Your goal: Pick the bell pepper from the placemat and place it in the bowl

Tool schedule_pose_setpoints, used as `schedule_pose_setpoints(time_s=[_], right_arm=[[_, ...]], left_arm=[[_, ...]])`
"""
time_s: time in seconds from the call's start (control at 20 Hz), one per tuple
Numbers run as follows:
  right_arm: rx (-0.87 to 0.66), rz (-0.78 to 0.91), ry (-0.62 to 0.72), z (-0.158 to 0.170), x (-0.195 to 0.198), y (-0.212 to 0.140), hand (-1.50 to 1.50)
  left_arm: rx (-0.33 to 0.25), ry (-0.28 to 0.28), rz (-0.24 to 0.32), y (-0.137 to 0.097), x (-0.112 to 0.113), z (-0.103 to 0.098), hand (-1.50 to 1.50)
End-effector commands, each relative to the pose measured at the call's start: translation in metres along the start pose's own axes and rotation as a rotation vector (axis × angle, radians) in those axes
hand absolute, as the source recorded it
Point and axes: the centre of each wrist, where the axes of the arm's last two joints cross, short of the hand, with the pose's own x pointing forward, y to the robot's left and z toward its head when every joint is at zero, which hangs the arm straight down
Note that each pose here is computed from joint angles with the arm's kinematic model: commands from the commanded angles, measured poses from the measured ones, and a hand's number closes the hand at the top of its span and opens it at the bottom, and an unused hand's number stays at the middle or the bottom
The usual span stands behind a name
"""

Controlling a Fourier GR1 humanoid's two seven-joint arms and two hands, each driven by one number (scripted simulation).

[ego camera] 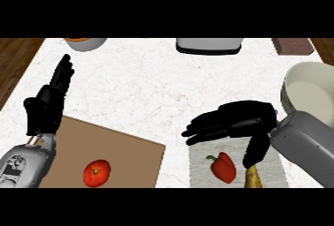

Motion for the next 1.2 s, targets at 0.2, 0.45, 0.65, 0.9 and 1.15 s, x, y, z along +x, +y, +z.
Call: schedule_pose_setpoints(time_s=[0.2, 0.45, 0.65, 0.9, 1.15], right_arm=[[0.279, 0.058, -0.016, -0.016, -0.015, 0.034, -1.50], [0.332, 0.138, 0.071, -0.043, -0.023, 0.042, -1.50], [0.345, 0.125, 0.057, -0.040, -0.030, 0.049, -1.50], [0.324, 0.115, 0.060, -0.040, -0.056, 0.075, -1.50], [0.320, 0.107, 0.044, -0.054, -0.064, 0.091, -1.50]], left_arm=[[0.005, 0.029, -0.009, 0.018, 0.005, 0.011, 0.00], [0.020, 0.008, -0.026, 0.005, 0.005, 0.011, 0.00], [0.015, 0.008, -0.021, -0.007, 0.007, 0.012, 0.00], [0.024, 0.016, -0.021, 0.003, -0.006, 0.007, 0.00], [0.019, 0.005, -0.012, 0.004, 0.004, -0.005, 0.00]])
